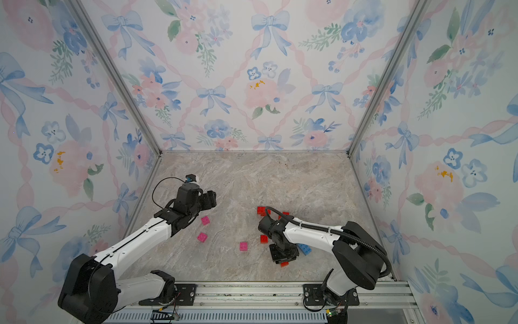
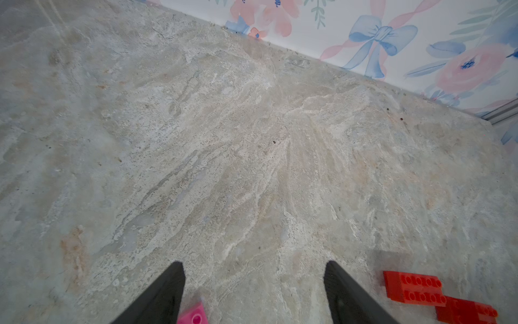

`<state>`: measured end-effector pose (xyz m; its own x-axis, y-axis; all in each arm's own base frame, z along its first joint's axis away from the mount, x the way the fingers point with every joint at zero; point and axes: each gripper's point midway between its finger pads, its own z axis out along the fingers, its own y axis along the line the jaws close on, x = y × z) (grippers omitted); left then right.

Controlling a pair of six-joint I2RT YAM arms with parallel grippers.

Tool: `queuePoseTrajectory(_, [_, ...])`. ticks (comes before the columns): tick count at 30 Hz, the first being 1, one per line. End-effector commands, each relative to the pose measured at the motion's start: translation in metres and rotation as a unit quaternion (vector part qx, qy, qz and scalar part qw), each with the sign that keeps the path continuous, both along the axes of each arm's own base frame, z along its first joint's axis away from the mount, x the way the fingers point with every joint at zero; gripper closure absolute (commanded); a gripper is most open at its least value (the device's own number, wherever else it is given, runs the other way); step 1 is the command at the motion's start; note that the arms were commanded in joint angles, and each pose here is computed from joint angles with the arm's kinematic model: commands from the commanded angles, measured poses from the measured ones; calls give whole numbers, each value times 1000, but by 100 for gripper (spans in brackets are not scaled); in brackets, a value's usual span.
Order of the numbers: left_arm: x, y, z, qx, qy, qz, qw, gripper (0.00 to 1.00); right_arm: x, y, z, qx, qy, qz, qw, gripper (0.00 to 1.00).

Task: Assemble the letter v with lego
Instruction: Pick up the lego brick from the center of the board, then assemble the lego brick with the lego brick.

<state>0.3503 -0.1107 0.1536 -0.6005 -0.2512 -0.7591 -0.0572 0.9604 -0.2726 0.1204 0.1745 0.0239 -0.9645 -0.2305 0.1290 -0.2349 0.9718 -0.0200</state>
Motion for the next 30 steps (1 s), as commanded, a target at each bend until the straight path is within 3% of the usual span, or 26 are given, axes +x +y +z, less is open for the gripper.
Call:
queuePoseTrajectory(1, [1,-1,0,2,6,5,1000,19,2,-5,2,-15,-7,1,1000,66])
queuePoseTrajectory(7, [6,-11,-3,-6,16,-14,1000,19,20,23,41,35,-38,-39,998,68])
queuePoseTrajectory(11, [11,-22,-9,-9,29,-39,999,19,42,48,54,48,-56,-74,995,78])
queuePoseTrajectory(16, [17,-22,-3,11,19,-50,998,18,60,69,50,48,-50,-97,993,91])
queuePoseTrajectory(30, [19,-5,-17,34,34,-47,998,19,89,83,39,22,-45,-90,995,99])
